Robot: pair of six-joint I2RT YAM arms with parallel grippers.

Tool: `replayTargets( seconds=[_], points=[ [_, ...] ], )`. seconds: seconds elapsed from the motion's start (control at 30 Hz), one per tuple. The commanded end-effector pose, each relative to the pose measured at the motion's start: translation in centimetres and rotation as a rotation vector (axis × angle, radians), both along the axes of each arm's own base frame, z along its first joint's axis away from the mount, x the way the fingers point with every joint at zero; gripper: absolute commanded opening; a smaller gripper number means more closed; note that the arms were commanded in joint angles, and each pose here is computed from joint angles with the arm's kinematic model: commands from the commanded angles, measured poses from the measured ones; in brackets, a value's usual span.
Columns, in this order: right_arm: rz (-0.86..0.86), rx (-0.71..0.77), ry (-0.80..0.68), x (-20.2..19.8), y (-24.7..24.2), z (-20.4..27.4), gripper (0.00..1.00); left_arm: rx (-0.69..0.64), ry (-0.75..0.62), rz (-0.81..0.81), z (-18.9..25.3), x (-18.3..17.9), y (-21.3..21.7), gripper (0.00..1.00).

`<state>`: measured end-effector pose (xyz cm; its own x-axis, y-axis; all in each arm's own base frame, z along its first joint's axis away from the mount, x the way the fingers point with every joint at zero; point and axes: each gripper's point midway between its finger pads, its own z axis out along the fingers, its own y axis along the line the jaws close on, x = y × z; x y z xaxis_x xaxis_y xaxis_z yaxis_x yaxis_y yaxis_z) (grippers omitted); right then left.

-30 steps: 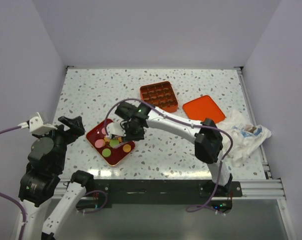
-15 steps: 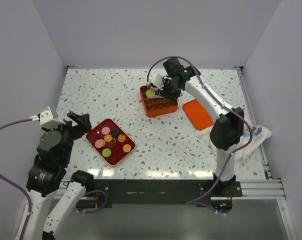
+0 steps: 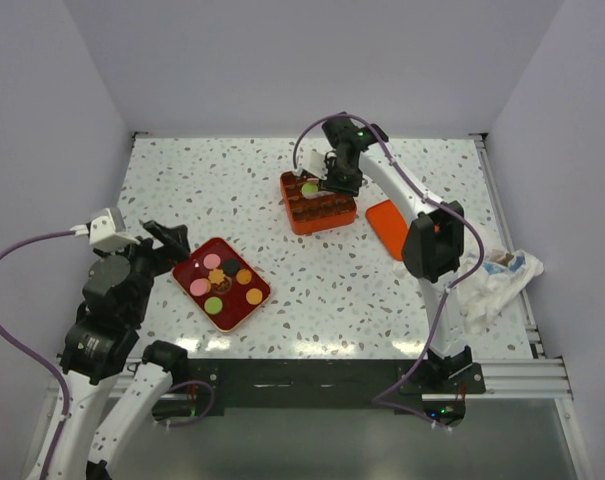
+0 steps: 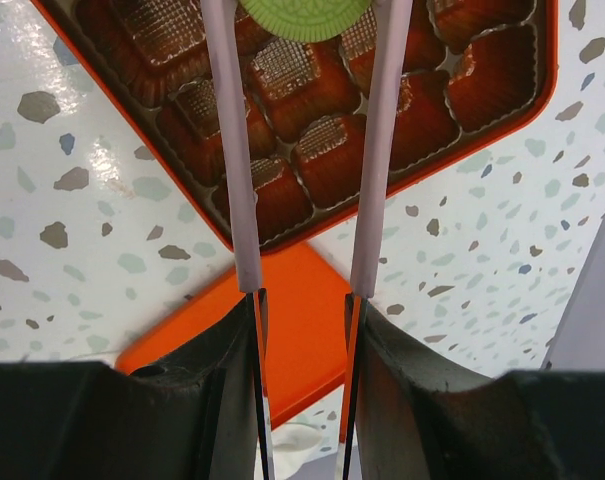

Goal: Pack the cookies
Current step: Place the fake cookies in the packing box.

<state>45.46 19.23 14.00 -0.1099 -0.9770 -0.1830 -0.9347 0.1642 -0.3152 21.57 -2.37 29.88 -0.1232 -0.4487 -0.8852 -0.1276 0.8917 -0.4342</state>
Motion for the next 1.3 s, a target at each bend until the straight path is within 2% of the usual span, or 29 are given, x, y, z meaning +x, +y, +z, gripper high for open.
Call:
replayTargets(
  seconds=[0.0,0.2,0.5,1.27],
  points=[
    [0.022,-0.007,0.013,-1.0,-0.3,1.9,0.17,-0.044,-0.046,-0.003,0.7,0.1,-0.3,0.88],
    [-0.016,-0.003,0.09,-2.7,-0.9,1.3,0.17,-0.051,-0.042,0.001,0.5,0.0,-0.2,0.88],
    [-0.077,0.044,0.14,-2.7,-0.1,0.7,0.18,-0.05,-0.045,-0.015,0.7,0.4,-0.6,0.88],
    [-0.13,0.014,0.17,-2.6,-0.7,-1.3,0.24,-0.053,-0.051,-0.021,0.8,0.5,-0.8,0.88]
  ],
)
